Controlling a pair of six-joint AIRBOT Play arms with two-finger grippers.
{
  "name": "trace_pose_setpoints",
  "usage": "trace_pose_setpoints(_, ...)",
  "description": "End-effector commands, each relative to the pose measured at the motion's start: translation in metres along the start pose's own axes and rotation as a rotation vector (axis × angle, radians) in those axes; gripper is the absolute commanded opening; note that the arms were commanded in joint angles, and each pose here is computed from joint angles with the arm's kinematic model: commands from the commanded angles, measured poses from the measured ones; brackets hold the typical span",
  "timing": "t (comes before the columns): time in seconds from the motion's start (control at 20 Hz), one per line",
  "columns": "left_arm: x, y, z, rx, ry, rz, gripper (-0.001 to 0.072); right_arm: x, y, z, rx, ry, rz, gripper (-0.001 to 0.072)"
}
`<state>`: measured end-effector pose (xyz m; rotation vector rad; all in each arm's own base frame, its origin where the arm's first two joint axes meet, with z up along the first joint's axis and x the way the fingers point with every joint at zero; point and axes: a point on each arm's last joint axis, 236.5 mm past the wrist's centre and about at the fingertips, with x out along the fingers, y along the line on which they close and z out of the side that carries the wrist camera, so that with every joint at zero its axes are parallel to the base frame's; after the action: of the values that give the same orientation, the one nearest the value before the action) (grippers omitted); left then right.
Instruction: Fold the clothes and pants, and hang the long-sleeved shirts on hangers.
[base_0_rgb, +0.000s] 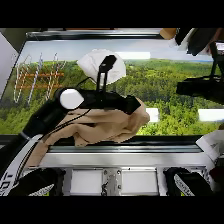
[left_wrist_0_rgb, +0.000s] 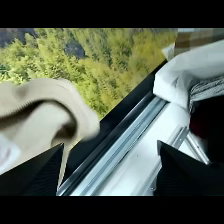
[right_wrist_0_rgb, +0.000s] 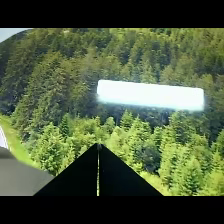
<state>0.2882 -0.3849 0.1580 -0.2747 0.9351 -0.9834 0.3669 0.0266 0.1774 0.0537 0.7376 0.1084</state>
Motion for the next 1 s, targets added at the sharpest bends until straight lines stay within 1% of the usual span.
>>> trace_pose_setpoints(0.0,0.002,0.021,0.007,0.114,0.101,0.073,0.0615,-0.005,-0.019,-0.008,0.033,0.032,-0.049,0.0029)
trace_pose_setpoints(0.1,-0.03,0.061,0.01,0.252,0.151,0.24,0.0615,-0.005,-0.017,-0.008,0.036,0.031,-0.042,0.0029)
trace_pose_setpoints(0.2,-0.059,0.108,-0.006,0.342,0.258,0.41,0.0614,-0.005,-0.015,-0.008,0.04,0.03,-0.035,0.0029)
trace_pose_setpoints(0.25,-0.067,0.129,-0.019,0.355,0.31,0.467,0.0615,-0.005,-0.015,-0.008,0.041,0.031,-0.031,0.0029)
trace_pose_setpoints(0.3,-0.069,0.147,-0.034,0.362,0.365,0.491,0.0615,-0.004,-0.014,-0.01,0.044,0.036,-0.028,0.0029)
trace_pose_setpoints(0.45,-0.052,0.192,-0.073,0.399,0.467,0.497,0.0615,0.002,-0.012,-0.02,0.053,0.06,-0.018,0.0029)
trace_pose_setpoints(0.65,-0.036,0.237,-0.079,0.351,0.455,0.53,0.0615,0.006,-0.011,-0.033,0.06,0.102,-0.01,0.0029)
trace_pose_setpoints(0.75,-0.034,0.24,-0.088,0.383,0.504,0.506,0.0614,0.006,-0.011,-0.034,0.06,0.108,-0.01,0.0029)
trace_pose_setpoints(0.9,-0.028,0.226,-0.093,0.436,0.522,0.422,0.0614,0.006,-0.01,-0.034,0.06,0.109,-0.009,0.0029)
trace_pose_setpoints(0.95,-0.028,0.227,-0.092,0.44,0.518,0.428,0.0615,0.006,-0.01,-0.034,0.06,0.108,-0.009,0.0029)
